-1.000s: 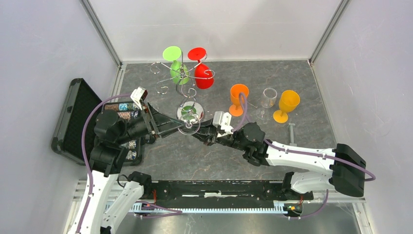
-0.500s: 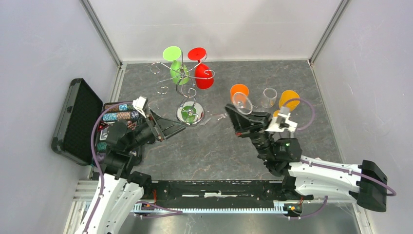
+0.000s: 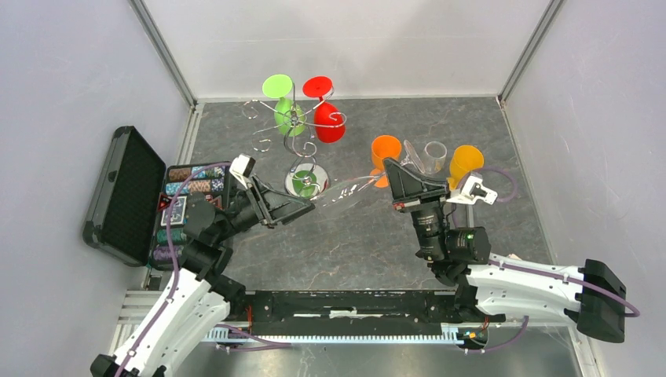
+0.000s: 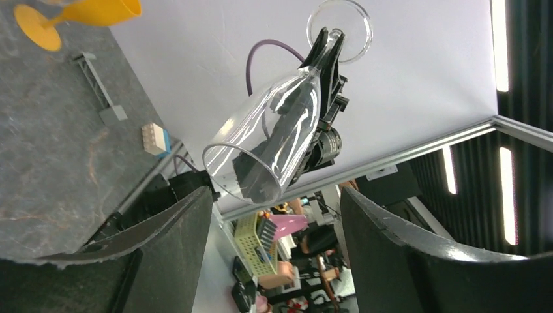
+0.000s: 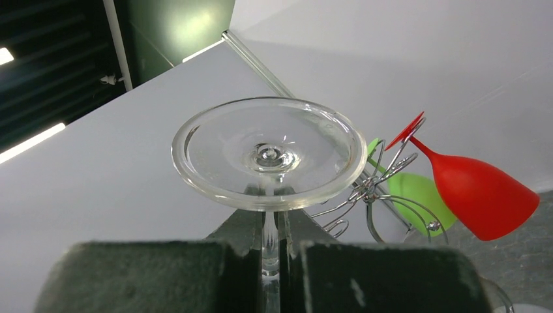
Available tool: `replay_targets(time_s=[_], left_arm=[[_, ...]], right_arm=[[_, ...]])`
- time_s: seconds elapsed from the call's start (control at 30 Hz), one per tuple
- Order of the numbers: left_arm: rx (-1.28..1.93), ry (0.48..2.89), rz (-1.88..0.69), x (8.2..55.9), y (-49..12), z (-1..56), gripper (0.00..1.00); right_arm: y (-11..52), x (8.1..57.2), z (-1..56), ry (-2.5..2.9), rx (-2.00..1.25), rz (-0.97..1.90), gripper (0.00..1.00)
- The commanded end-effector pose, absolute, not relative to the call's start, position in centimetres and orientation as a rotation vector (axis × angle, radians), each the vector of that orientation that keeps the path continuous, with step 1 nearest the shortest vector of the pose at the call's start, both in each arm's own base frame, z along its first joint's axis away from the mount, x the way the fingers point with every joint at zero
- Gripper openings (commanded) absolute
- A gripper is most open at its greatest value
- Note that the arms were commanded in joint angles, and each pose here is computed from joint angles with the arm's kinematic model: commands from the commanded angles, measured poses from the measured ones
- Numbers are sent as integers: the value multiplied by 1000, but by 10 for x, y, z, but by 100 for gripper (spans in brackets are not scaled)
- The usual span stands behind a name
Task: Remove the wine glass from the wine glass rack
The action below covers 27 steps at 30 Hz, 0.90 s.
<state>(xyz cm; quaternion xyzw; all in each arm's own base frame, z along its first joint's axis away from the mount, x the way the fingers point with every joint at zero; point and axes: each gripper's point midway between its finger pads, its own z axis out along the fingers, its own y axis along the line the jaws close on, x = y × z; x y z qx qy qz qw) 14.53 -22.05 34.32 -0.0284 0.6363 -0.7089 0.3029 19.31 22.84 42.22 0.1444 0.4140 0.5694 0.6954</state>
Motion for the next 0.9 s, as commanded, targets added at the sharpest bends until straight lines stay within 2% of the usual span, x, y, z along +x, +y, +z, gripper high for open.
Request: replay_targets(time_s=[0.0,0.2,0.4,0.6,0.7,0.87], left_arm=[[-116,1646,-1986,141,-229,354,75],[-99,1615,-2012,135,-231,369,66],[-139,1620,-2070,136,-233,373,51],[-160,1571,-2124,137,-232,386,45],[-186,1558,-2122,142,-233,387,38],[-202,1568,-2107,149,-237,384,36]], right_arm=[[224,193,427,887,423,1363,0],[233,195,421,914,418,1387,0],[235,196,410,934,447,1413,0],[235,199,400,935,486,1432,0],[235,198,398,922,492,1451,0],[237,198,394,920,498,1460,0]])
